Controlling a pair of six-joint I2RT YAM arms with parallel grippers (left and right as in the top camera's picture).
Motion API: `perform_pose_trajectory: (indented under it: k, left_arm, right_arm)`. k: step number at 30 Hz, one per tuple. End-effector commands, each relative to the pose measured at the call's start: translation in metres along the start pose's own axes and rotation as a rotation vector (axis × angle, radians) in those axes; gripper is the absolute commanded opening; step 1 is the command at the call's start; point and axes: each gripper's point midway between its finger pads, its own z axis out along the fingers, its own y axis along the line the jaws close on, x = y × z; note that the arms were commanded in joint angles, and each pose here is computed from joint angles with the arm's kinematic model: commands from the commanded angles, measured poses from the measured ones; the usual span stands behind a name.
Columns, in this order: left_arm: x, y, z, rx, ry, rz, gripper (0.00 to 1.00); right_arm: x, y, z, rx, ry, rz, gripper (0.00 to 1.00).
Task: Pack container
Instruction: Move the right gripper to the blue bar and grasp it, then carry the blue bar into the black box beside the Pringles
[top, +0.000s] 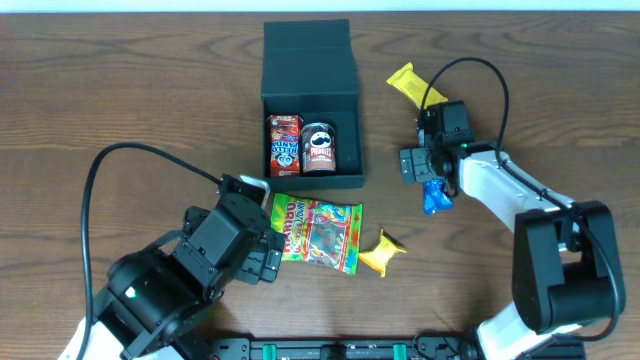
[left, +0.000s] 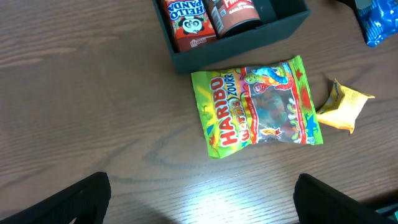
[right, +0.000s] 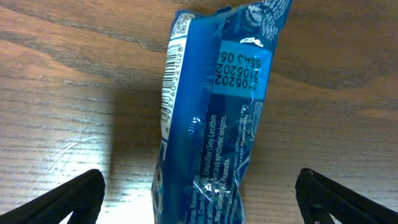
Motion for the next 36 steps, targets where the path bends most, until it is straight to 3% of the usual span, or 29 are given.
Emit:
perform_pose_trajectory:
  k: [1,5,11,22,31,36]
  left_arm:
    - [-0.001,0.003,0.001,-0.019,-0.003,0.009,0.95]
    - [-0.001,0.003,0.001,-0.019,-0.003,0.009,0.95]
    - [-0.001,0.003,0.001,-0.019,-0.003,0.009,0.95]
    - [-0.001,0.003,0.001,-0.019,-0.003,0.009,0.95]
    - [-0.001,0.003,0.001,-0.019,-0.003,0.009,0.95]
    - [-0.001,0.003,0.001,-0.019,-0.003,0.009,0.95]
  right_arm:
    - [0.008,-0.004,0.006,0.011,0.016,0.031,0.97]
    - [0.007,-0.004,0.006,0.01,0.013,0.034,0.9]
    - [0.01,-0.001,0.006,0.007,0.027,0.025,0.66]
    - [0.014,0.019,0.004,-0.012,0.034,-0.026,0.37]
    - [0.012,0.031,0.0,-0.025,0.024,-0.055,0.26]
    - [0.008,0.035,-0.008,-0.032,0.003,-0.035,0.27]
